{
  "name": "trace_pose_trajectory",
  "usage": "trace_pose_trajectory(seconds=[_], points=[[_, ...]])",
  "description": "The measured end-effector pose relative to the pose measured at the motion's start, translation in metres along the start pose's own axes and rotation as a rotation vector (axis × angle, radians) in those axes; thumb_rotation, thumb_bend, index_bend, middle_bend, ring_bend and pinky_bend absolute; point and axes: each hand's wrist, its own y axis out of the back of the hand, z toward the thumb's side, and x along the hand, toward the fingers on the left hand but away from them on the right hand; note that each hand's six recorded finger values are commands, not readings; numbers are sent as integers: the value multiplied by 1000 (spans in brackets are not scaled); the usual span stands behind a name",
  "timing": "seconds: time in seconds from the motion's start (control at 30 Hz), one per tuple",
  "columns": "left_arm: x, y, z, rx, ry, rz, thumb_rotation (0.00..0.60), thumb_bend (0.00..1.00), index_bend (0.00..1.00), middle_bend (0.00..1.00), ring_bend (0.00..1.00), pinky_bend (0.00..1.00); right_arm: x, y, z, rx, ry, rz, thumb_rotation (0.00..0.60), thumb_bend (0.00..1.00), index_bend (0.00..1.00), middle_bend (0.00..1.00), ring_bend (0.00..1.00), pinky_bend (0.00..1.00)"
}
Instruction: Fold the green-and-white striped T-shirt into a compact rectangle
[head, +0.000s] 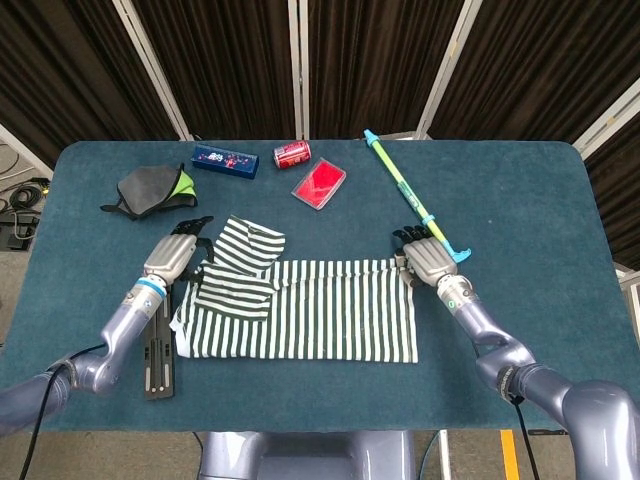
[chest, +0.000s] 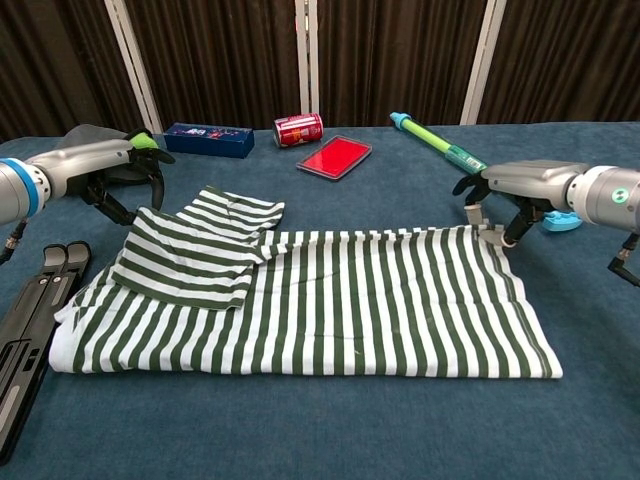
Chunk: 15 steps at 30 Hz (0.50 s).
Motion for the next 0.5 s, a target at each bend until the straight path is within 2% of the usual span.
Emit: trace_pose_trajectory(seconds=[0.4,0.43,0.5], points=[[5,0,0,-8,6,1,600,622,849,0,0,0,-6,3,-4,7,-15,-14,600,419,737,97,0,0],[5,0,0,-9,5,2,600,622,849,0,0,0,-6,3,-5,9,-16,-15,600,418,718,94,0,0],[6,0,1,-12,5,3,600,622,849,0,0,0,-7,3,-5,9,-18,-17,600,410,581,82,0,0]])
